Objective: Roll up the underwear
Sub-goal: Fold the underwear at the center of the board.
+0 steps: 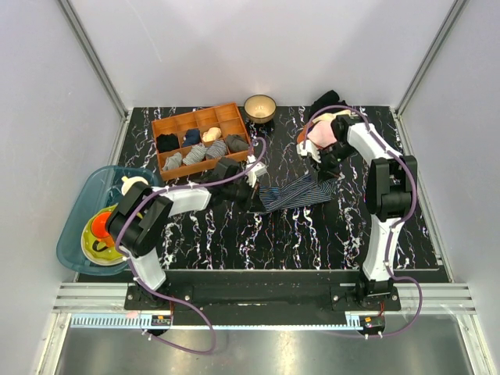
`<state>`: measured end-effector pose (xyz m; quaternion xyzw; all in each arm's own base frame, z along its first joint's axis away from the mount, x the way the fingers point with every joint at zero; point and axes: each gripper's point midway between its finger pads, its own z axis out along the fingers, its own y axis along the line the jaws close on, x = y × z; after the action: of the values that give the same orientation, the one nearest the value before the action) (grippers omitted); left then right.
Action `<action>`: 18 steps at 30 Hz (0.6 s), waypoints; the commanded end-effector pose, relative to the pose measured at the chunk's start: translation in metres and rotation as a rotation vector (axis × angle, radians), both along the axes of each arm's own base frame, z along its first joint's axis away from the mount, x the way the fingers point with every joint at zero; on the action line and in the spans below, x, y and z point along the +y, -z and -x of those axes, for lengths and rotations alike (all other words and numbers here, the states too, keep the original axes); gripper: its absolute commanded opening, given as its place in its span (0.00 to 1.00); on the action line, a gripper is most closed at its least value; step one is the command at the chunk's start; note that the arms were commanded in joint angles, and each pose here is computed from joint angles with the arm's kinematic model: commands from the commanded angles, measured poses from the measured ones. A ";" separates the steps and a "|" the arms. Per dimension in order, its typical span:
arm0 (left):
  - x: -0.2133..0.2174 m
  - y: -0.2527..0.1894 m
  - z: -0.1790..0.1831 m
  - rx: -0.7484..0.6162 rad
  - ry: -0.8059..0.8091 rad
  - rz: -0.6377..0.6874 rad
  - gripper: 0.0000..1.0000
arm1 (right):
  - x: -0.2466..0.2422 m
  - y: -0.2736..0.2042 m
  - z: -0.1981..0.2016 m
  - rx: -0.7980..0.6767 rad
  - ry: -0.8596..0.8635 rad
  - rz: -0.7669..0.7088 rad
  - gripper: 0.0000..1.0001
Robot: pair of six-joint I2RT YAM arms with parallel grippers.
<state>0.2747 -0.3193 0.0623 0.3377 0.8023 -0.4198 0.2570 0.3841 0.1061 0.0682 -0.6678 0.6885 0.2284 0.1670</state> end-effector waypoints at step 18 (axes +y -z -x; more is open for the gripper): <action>0.000 0.041 0.092 0.219 0.024 -0.088 0.46 | -0.028 0.027 0.135 0.111 -0.068 0.083 0.24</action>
<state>0.1866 -0.3283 0.0280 0.3286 0.8198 -0.4460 0.1449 0.2493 0.0822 0.0406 -0.6708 0.6891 0.2582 0.0922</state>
